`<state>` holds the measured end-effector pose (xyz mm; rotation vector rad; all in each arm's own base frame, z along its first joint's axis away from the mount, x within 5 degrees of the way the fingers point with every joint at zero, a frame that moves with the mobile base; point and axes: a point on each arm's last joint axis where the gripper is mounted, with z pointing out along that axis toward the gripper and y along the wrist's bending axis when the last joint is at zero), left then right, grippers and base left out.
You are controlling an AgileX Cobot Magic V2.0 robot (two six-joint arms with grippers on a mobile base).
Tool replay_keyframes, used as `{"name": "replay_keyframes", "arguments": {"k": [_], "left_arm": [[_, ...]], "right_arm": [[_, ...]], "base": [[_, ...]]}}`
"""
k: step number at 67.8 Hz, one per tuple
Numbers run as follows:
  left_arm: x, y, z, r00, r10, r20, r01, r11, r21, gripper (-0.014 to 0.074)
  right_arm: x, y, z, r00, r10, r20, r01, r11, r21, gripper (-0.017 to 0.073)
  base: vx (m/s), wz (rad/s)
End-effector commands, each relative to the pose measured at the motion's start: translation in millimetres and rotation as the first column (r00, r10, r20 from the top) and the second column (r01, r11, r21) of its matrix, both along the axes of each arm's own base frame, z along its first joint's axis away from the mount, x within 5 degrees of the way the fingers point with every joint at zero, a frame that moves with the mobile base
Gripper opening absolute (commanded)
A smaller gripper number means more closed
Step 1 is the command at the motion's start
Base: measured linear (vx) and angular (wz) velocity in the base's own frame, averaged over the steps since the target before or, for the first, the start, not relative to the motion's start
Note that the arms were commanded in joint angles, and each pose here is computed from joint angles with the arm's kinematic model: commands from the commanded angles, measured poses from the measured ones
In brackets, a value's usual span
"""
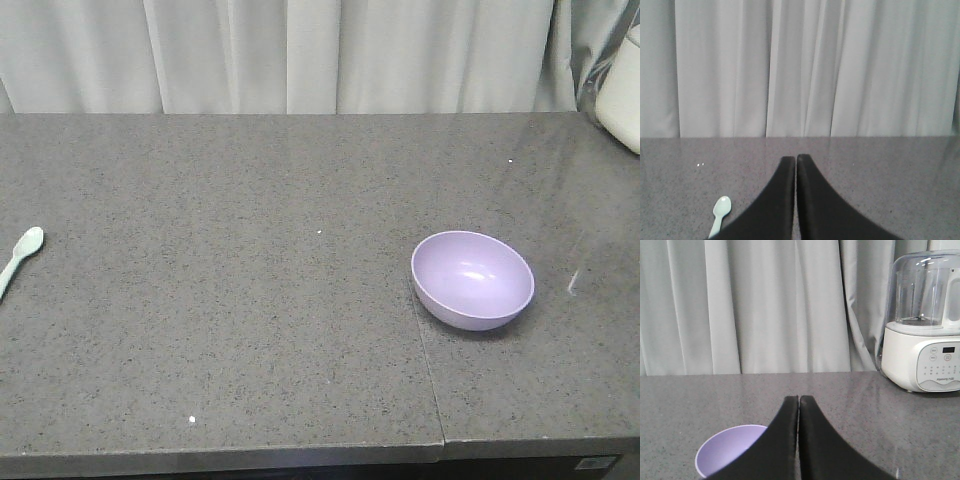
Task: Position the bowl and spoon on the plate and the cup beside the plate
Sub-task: 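Move the left gripper over the white spoon handle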
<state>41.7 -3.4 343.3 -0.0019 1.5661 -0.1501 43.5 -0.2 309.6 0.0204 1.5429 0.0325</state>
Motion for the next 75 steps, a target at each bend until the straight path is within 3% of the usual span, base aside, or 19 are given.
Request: {"name": "replay_keyframes", "arguments": {"k": [1,9,20,39,46,52,58,59,66,75], "left_arm": [[11.4,-1.3,26.5,1.000,0.001,-0.028,-0.001,1.000,-0.015,-0.0006],[30.6,-3.1,33.2,0.987,0.003,-0.160,-0.004,1.000,-0.001,-0.0006],[45.6,-4.6,22.9,0.963,0.006,-0.270,-0.004,1.000,0.009,-0.0006],[47.7,-4.0,20.3,0.955,0.015,-0.297,-0.008,1.000,0.026,-0.0006],[47.6,-3.9,20.0,0.954,0.017,-0.300,-0.009,1.000,0.029,0.0030],[47.6,-3.9,20.0,0.954,0.017,-0.300,-0.009,1.000,0.029,0.0113],[47.7,-3.9,20.1,0.954,0.017,-0.299,-0.009,1.000,0.028,0.0241],[47.7,-3.9,20.1,0.954,0.017,-0.299,-0.009,1.000,0.028,0.0419],[47.6,-3.9,19.7,0.953,0.017,-0.303,-0.009,1.000,0.029,0.0442],[50.4,-3.1,14.1,0.932,0.030,-0.362,-0.013,0.999,0.051,0.0440]], "right_arm": [[9.0,-0.5,28.7,1.000,-0.011,-0.012,0.010,0.998,-0.067,-0.0001],[30.5,-0.6,31.2,0.982,-0.017,-0.190,-0.005,0.993,-0.116,-0.0001],[52.2,0.2,14.4,0.923,-0.011,-0.384,-0.027,0.995,-0.092,-0.0001],[65.6,1.0,5.5,0.885,-0.004,-0.465,-0.036,0.996,-0.077,-0.0001],[65.9,0.9,4.9,0.882,-0.006,-0.471,-0.038,0.996,-0.085,0.0016],[65.8,0.9,4.8,0.881,-0.006,-0.473,-0.041,0.995,-0.090,0.0090],[65.8,0.9,4.8,0.881,-0.006,-0.473,-0.041,0.995,-0.089,0.0225],[65.7,0.9,4.6,0.880,-0.006,-0.474,-0.041,0.995,-0.089,0.0478],[65.4,1.0,4.0,0.877,-0.006,-0.481,-0.042,0.995,-0.088,0.0552],[64.4,1.1,2.0,0.864,-0.004,-0.503,-0.044,0.995,-0.084,0.0561]], "base": [[0.00,0.00],[0.00,0.00],[0.00,0.00],[0.00,0.00],[0.00,0.00],[0.00,0.00],[0.00,0.00],[0.00,0.00],[0.00,0.00],[0.00,0.00]]}}
